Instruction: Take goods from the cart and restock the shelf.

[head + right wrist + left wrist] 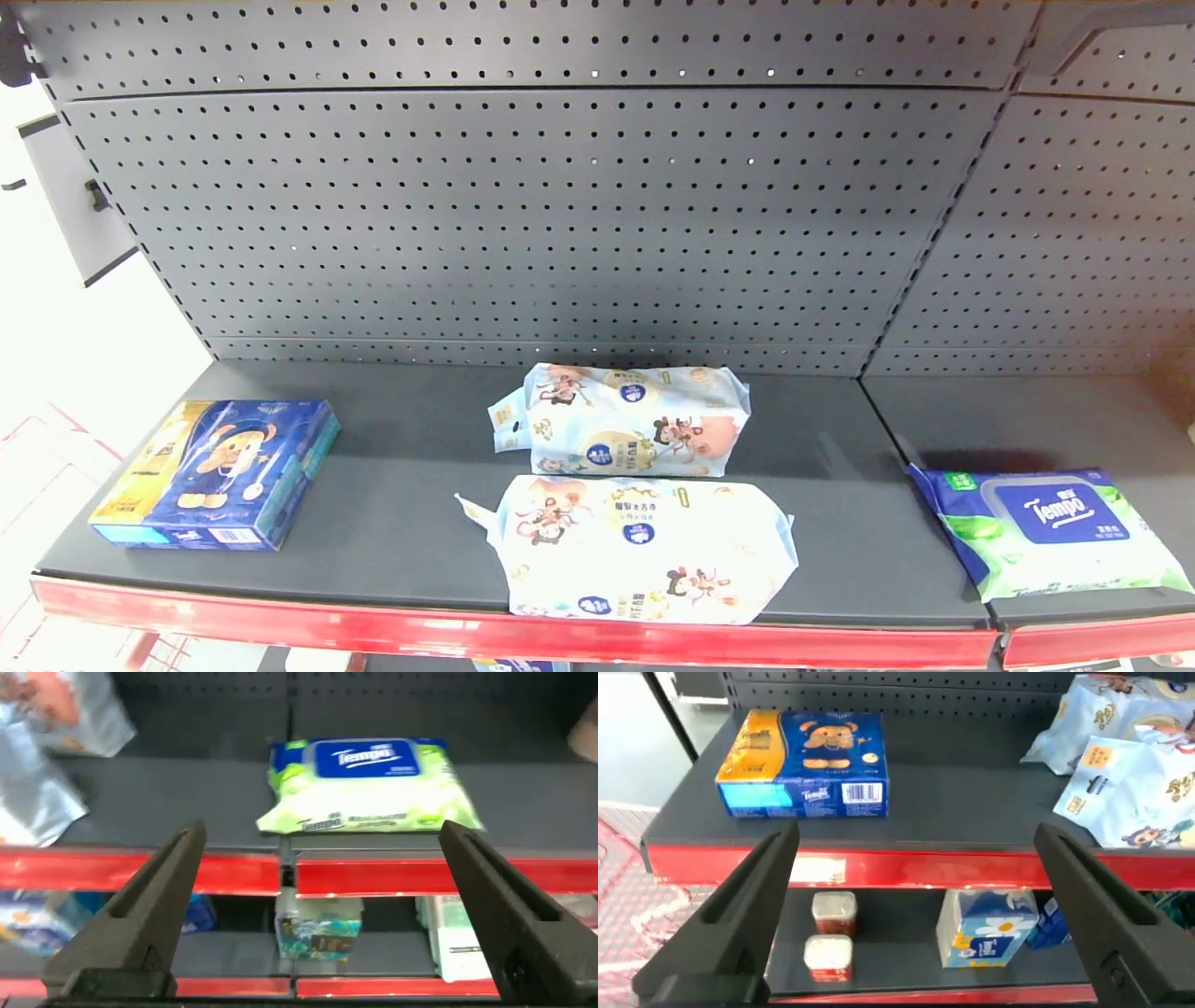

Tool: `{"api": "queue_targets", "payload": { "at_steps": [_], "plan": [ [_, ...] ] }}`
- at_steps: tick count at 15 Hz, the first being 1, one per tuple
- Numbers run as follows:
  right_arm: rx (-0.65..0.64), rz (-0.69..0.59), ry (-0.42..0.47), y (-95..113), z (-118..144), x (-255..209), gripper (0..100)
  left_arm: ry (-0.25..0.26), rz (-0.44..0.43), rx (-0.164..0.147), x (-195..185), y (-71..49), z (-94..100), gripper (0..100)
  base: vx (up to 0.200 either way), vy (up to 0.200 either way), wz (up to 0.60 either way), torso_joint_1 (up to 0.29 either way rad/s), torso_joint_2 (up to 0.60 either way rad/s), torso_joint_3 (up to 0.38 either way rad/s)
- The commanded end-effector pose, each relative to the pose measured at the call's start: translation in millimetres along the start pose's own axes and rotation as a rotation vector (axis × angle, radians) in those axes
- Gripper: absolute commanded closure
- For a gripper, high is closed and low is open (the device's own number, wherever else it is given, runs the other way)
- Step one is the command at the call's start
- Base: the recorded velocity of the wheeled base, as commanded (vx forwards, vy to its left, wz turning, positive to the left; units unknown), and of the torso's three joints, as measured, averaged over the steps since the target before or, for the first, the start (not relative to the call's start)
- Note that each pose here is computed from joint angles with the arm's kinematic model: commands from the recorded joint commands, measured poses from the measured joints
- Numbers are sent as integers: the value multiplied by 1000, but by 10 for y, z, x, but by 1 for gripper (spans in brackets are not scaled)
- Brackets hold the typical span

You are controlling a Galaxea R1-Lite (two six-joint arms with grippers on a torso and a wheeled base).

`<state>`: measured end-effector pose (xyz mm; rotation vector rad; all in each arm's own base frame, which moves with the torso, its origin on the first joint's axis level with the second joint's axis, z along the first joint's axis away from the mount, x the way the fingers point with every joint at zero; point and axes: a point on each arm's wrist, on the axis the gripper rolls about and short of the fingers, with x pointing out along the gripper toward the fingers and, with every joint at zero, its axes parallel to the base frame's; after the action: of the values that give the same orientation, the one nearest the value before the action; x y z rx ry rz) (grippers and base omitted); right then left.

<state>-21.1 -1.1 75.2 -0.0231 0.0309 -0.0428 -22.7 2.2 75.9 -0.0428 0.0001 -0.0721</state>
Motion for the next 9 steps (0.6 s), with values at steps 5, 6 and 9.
{"api": "queue_targets", "payload": {
  "at_steps": [5,6,9],
  "plan": [
    [0,-9,-19,0,-7,-16,0,0,0,12,0,0,-3,0,0,0,0,0,0,0],
    [0,-9,-19,0,-7,-16,0,0,0,11,0,0,-3,0,0,0,0,0,0,0],
    [0,-11,-18,-1,-9,-16,0,0,0,12,0,0,-3,0,0,0,0,0,0,0]
  ]
}}
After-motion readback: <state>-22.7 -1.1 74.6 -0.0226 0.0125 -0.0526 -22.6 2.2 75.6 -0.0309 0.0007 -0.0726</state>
